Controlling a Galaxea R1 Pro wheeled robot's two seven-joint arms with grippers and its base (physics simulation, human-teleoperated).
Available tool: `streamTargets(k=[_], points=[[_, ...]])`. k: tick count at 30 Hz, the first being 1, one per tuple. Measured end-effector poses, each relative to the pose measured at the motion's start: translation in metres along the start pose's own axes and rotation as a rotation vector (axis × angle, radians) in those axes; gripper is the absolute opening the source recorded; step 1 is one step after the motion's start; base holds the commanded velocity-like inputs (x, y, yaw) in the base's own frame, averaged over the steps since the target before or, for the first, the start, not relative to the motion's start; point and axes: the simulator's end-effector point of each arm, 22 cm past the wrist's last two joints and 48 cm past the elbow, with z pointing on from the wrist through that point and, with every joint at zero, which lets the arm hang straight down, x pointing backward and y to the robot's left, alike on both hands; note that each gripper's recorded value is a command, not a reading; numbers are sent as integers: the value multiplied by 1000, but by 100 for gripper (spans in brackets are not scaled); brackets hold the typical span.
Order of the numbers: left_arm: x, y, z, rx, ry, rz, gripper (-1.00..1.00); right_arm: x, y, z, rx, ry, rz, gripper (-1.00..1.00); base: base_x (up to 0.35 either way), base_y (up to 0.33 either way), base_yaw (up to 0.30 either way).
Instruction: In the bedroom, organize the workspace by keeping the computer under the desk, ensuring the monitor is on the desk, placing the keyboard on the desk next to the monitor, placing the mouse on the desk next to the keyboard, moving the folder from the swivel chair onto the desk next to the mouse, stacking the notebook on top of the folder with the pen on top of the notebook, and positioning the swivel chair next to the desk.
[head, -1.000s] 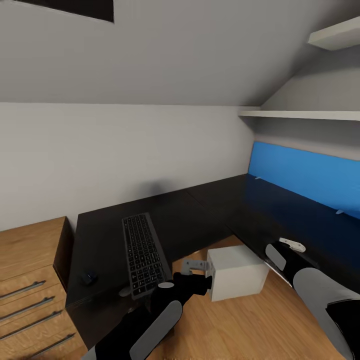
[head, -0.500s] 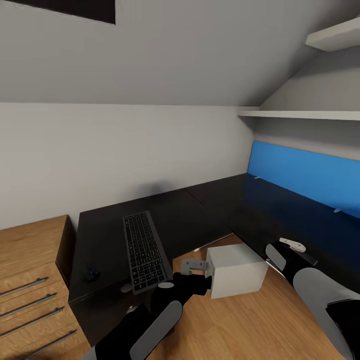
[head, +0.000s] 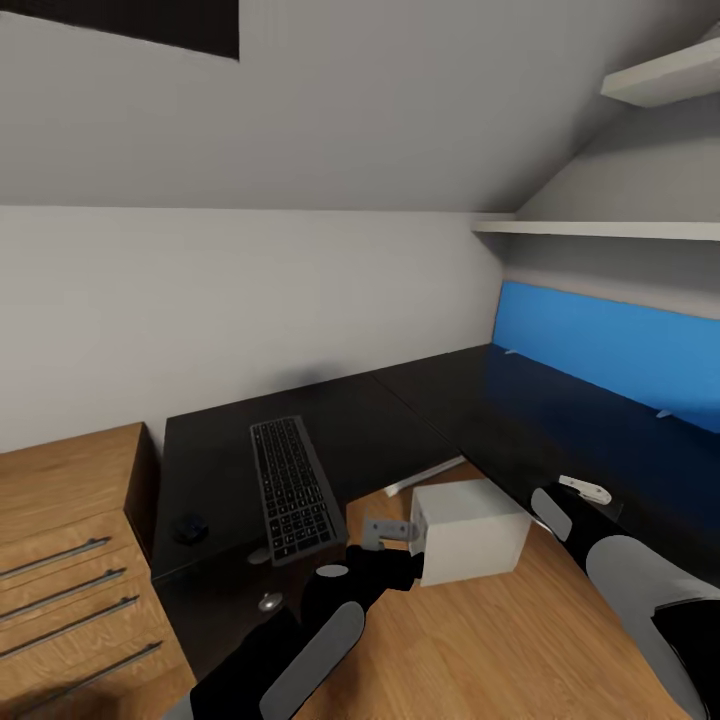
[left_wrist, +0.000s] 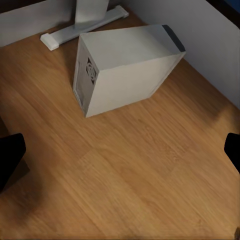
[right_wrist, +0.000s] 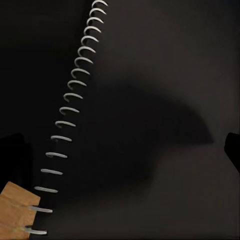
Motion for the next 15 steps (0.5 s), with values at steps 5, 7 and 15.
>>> streamTargets(k=[5, 7, 15], points=[[0, 0, 0, 0, 0, 0, 100, 0, 0, 0, -1, 1, 1, 100, -121, 0, 0], [0, 0, 0, 0, 1, 0, 100, 0, 0, 0, -1, 1, 1, 100, -248, 0, 0], [0, 0, 0, 1, 1, -1, 100, 5, 0, 1, -3, 18, 3, 100, -69, 0, 0]])
